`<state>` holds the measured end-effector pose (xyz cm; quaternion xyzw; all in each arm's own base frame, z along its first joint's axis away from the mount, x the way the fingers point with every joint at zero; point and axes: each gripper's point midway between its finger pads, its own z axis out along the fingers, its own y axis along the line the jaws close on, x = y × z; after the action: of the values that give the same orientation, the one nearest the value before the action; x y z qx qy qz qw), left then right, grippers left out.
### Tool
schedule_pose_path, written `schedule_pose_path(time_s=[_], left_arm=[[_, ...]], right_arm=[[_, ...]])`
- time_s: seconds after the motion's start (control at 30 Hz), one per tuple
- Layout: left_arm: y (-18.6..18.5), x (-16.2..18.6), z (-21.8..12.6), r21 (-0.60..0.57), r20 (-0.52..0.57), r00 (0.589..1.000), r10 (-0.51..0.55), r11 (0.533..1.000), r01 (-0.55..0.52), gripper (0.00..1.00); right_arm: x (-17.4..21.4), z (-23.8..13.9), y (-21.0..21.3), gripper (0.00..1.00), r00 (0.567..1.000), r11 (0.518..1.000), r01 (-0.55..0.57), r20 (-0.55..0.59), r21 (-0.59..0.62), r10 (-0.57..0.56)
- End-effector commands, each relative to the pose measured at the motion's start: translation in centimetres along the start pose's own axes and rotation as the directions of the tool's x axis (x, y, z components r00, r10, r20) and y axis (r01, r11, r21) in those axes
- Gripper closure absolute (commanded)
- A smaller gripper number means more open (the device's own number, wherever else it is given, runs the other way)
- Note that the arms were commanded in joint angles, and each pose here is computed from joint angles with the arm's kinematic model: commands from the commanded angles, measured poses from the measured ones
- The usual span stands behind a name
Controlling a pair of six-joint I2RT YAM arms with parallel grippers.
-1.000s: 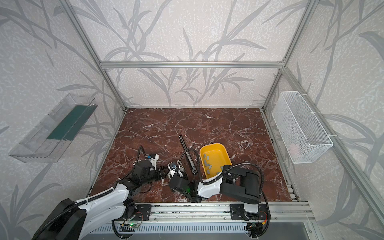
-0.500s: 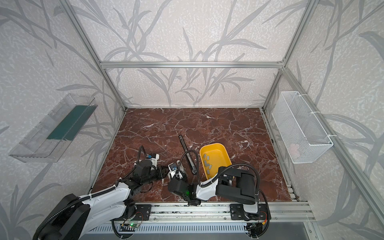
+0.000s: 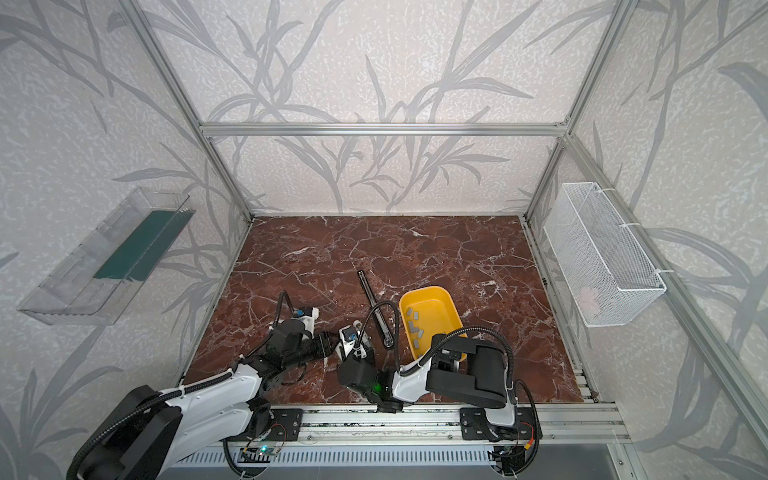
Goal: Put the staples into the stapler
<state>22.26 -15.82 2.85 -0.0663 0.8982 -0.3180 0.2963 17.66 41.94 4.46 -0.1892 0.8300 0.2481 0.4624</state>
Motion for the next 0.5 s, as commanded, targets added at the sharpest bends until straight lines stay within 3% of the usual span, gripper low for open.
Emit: schedule_pose_path(time_s=[0.0,0.13,0.37,0.47], left_arm=[[0.3,0.0,-0.1,-0.022,0.005,1.000,0.002,1.000,-0.002,0.57],[0.7,-1.3,-0.7,-0.083,0.043,0.999,0.016,0.997,-0.012,0.57],[1.1,-5.5,-3.5,-0.234,0.163,0.984,0.076,0.972,-0.037,0.42],[0.4,-6.8,-4.3,-0.239,0.192,0.978,0.086,0.970,-0.038,0.40]], right_arm=[[6.0,-1.0,-3.3,0.80,0.953,0.977,0.205,-0.241,0.061,-0.185],[2.8,-1.5,-1.5,0.68,0.955,0.974,0.222,-0.208,0.038,-0.209],[-1.6,-2.5,0.4,0.56,0.956,0.968,0.249,-0.169,0.031,-0.241],[-2.3,-3.1,0.8,0.43,0.960,0.972,0.237,-0.155,0.013,-0.232]])
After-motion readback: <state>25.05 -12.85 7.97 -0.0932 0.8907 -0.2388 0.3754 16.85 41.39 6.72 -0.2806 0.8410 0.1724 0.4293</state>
